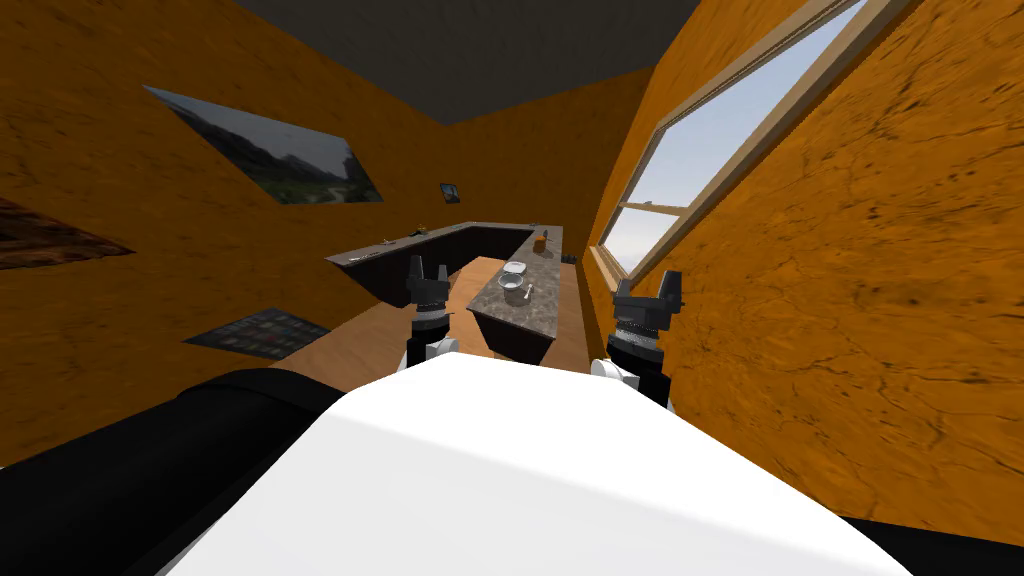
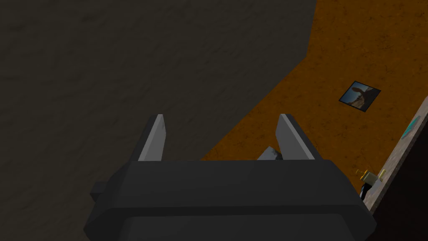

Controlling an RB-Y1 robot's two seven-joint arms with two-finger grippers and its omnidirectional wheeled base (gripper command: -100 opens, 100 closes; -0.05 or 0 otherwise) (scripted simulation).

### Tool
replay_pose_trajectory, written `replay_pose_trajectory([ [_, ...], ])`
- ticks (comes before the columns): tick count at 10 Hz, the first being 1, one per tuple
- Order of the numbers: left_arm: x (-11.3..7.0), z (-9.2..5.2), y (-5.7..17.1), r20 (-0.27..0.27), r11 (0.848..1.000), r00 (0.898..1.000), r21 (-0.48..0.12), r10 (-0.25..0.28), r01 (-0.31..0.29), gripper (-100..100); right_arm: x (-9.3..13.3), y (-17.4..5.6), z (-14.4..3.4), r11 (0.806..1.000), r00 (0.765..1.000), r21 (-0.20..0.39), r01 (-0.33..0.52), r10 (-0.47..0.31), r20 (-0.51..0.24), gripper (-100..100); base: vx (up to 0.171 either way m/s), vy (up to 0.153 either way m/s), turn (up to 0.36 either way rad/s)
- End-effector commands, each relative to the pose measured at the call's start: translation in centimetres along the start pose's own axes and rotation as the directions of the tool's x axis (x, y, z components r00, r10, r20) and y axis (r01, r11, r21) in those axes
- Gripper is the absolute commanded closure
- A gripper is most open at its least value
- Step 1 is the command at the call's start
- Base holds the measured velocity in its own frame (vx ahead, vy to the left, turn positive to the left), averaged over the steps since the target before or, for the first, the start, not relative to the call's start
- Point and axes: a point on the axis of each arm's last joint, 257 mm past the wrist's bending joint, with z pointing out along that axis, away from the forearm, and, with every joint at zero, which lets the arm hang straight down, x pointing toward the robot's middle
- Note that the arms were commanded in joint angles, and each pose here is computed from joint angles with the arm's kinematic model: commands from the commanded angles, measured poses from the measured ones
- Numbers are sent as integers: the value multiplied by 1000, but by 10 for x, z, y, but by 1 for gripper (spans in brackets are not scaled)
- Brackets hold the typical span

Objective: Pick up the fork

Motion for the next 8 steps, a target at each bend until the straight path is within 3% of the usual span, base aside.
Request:
replay_pose_trajectory([
  [1,0,0,0,0,1000,1000,0,0,0,0,-11,-19,-5,998,1000,64,2,-2,-3,-100,-15,13,174],
  [4,0,0,0,0,1000,1000,0,0,0,0,-44,-66,-22,976,1000,218,5,-7,10,-100,-36,26,175],
  [6,0,0,0,0,1000,1000,0,0,0,0,-79,-101,-41,940,999,340,3,-17,40,-100,-36,42,238],
  [7,0,0,0,0,1000,1000,0,0,0,0,-80,-106,-43,935,999,356,2,-19,43,-100,-27,28,64],
  [8,0,0,0,0,1000,1000,0,0,0,0,-103,-123,-55,909,997,417,-3,-27,66,-100,-16,30,181],
])
